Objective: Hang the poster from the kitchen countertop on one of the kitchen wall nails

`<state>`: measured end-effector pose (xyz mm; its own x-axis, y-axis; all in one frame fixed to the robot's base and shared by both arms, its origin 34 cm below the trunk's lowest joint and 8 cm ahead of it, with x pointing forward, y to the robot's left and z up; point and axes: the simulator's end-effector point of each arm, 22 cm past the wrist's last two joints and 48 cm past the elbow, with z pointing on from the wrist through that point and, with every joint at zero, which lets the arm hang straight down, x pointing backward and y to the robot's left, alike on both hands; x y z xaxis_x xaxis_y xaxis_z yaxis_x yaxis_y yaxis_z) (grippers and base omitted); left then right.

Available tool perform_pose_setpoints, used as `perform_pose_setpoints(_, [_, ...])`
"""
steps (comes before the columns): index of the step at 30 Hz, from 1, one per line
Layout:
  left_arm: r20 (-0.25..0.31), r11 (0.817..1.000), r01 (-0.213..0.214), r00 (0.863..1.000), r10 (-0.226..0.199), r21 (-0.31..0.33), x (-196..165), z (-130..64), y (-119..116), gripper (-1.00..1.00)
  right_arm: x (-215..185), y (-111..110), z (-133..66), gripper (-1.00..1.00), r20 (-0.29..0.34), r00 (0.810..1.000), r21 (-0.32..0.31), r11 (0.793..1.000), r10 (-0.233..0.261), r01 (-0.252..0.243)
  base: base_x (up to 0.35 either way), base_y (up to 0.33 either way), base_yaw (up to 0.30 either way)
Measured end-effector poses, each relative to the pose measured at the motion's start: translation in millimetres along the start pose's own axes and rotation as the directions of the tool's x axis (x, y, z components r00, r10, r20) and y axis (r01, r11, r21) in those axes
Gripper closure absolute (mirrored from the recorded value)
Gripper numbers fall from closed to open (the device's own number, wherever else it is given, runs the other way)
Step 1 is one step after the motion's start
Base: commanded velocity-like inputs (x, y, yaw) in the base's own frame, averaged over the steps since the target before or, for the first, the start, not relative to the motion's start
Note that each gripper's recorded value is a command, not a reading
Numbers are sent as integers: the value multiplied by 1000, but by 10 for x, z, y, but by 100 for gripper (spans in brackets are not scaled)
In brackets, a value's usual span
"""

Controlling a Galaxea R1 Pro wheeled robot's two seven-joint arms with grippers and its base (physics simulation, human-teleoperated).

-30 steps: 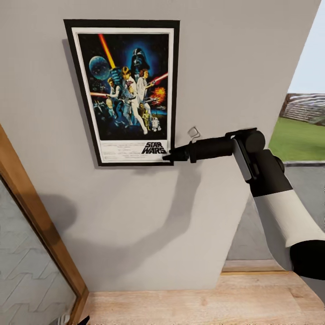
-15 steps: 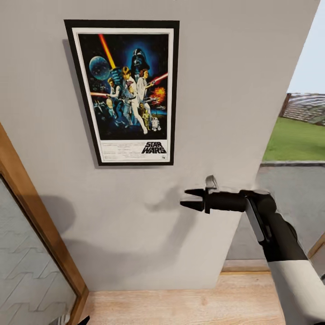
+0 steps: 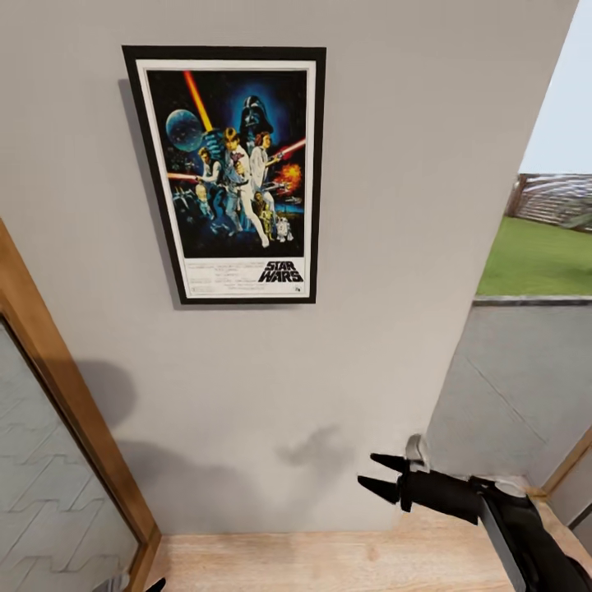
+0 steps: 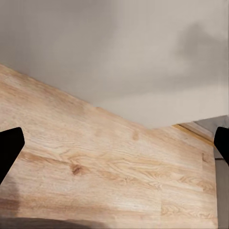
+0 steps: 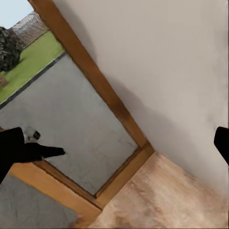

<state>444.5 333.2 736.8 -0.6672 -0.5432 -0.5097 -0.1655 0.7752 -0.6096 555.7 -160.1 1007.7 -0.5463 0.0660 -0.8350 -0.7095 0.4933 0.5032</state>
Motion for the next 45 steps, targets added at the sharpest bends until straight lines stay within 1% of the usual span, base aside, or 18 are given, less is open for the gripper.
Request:
perform_pose_setpoints(2, [1, 1000, -3, 1000, 3, 2, -6, 1, -9, -100, 208, -111, -25, -100, -10, 999, 31, 999, 44, -43, 0, 0, 0])
perform_pose_setpoints(3, [-2, 1000, -7, 1000, 7, 3, -1, 3, -16, -100, 402, -232, -47, -100, -16, 998, 67, 995, 69, -67, 0, 0, 0])
perform_pose_setpoints(8, [-9, 1000, -23, 1000, 23, 7, 2, 4, -37, -100, 862, -474, -107, -100, -23, 994, 148, 983, 109, -105, 0, 0, 3])
perform_pose_setpoints(9, [-13, 1000, -29, 1000, 29, 8, 9, 3, -42, -100, 1140, -574, -142, -100, -32, 990, 189, 974, 136, -128, 0, 0, 29])
perform_pose_setpoints(13, [-10, 999, -34, 999, 34, 6, -9, 1, -44, -100, 1492, -677, -204, -100, -44, 982, 246, 955, 182, -166, 0, 0, 52])
perform_pose_setpoints(16, [-6, 999, -39, 999, 38, -35, -28, -2, 40, -100, 1800, -761, -275, -100, -54, 973, 306, 932, 223, -197, 0, 0, 74])
perform_pose_setpoints(20, [13, 990, -66, 998, 68, -123, -88, -11, 215, -100, 2089, -859, -372, -100, -62, 964, 380, 899, 259, -217, 0, 0, 75])
perform_pose_setpoints(21, [21, 982, -86, 996, 91, -166, -106, -12, 288, -100, 2260, -920, -440, -100, -71, 956, 429, 873, 286, -230, 0, 0, 49])
perform_pose_setpoints(27, [22, 971, -112, 993, 119, -211, -90, 11, 317, -100, 2621, -1063, -637, -100, -86, 933, 551, 797, 349, -248, 0, 0, 24])
perform_pose_setpoints(28, [21, 967, -115, 992, 123, -227, -80, 14, 336, -100, 2745, -1100, -709, -100, -93, 924, 589, 769, 370, -249, 0, 0, 8])
perform_pose_setpoints(29, [21, 964, -116, 992, 124, -239, -79, 13, 353, -100, 2815, -1120, -752, -100, -95, 919, 611, 751, 382, -249, 0, 0, 4])
perform_pose_setpoints(30, [19, 956, -115, 992, 125, -270, -64, 10, 399, -100, 2988, -1158, -858, -100, -104, 905, 661, 709, 411, -246, 0, 0, 3])
perform_pose_setpoints(32, [17, 941, -109, 993, 121, -320, -19, 19, 451, -100, 3189, -1207, -1004, -100, -112, 888, 725, 648, 445, -233, 0, 0, 2])
perform_pose_setpoints(36, [14, 917, -99, 994, 113, -388, 41, 15, 528, -100, 3328, -1274, -1158, -100, -118, 877, 784, 585, 465, -205, 0, 0, 0])
perform_pose_setpoints(39, [9, 882, -86, 995, 101, -463, 137, 9, 592, -100, 3493, -1341, -1373, -100, -125, 863, 850, 502, 490, -162, 0, 0, 0])
perform_pose_setpoints(42, [10, 873, -83, 995, 100, -480, 153, 3, 606, -100, 3588, -1334, -1459, -100, -127, 852, 870, 470, 508, -150, 0, 0, 0])
perform_pose_setpoints(44, [10, 869, -81, 995, 99, -488, 163, 0, 613, -100, 3738, -1267, -1532, -100, -134, 832, 882, 447, 538, -148, 0, 0, 0])
perform_pose_setpoints(45, [10, 867, -81, 995, 98, -491, 168, -2, 617, -100, 3866, -1194, -1582, -100, -140, 814, 888, 435, 564, -148, 0, 0, 0])
